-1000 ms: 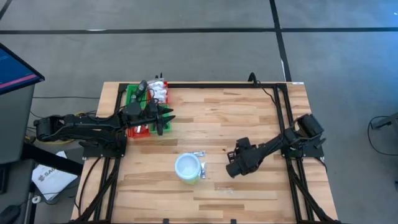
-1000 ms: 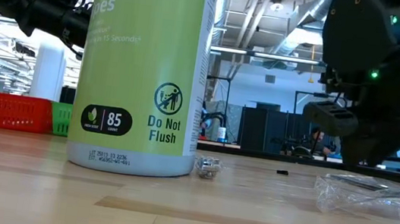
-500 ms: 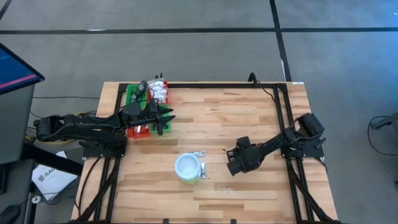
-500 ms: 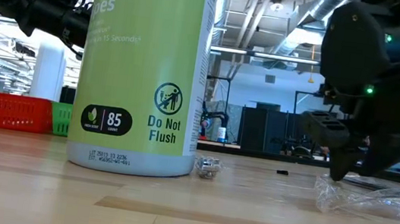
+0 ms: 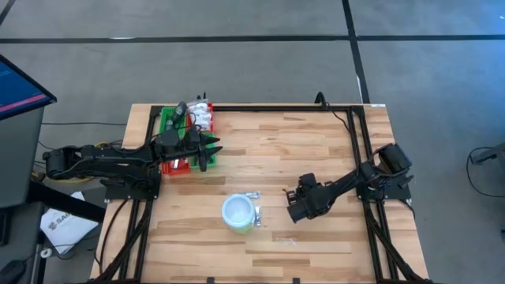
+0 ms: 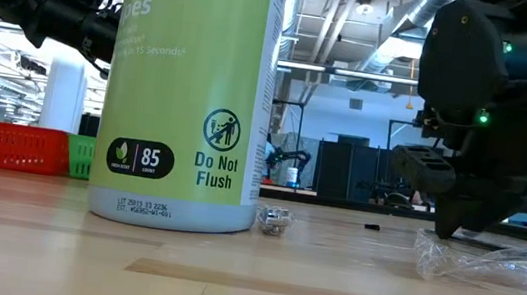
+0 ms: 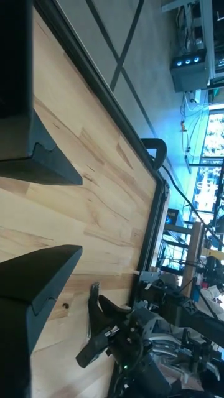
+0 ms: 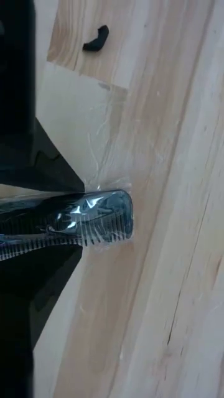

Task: Pick & Place Travel size toiletries
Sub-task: Put the black comb into the bottom green bin

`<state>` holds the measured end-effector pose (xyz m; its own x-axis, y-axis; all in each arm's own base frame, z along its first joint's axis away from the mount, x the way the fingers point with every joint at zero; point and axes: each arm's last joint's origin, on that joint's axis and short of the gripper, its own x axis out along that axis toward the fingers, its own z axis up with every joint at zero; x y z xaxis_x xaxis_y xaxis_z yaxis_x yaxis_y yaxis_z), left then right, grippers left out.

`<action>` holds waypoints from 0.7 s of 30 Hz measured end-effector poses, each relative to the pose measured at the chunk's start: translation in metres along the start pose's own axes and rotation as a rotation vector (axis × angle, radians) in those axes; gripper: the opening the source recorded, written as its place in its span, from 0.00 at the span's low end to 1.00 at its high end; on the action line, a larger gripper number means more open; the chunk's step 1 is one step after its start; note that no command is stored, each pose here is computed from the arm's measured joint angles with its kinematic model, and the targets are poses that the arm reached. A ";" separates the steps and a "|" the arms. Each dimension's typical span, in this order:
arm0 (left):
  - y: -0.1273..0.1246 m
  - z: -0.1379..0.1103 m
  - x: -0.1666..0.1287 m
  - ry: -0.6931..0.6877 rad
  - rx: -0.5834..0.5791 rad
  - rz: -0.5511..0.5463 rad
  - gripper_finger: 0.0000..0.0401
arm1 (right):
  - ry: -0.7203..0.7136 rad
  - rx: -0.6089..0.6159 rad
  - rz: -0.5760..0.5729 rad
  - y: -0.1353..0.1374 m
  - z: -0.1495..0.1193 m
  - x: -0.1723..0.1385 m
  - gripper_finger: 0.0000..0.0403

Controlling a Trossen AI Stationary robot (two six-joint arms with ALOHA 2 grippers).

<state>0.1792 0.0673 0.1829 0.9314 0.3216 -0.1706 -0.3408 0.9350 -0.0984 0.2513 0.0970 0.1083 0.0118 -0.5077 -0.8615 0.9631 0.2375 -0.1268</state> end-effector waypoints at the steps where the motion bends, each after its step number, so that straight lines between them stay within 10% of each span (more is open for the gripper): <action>1: 0.000 0.000 0.000 0.000 0.000 0.000 0.40 | 0.001 -0.003 0.003 -0.001 -0.001 0.002 0.34; 21: 0.000 0.000 0.000 0.002 0.000 0.000 0.40 | -0.009 -0.056 -0.008 -0.005 -0.001 0.004 0.08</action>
<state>0.1792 0.0673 0.1828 0.9312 0.3214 -0.1722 -0.3409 0.9349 -0.0984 0.2465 0.0948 0.1046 0.0069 -0.5171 -0.8559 0.9465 0.2797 -0.1613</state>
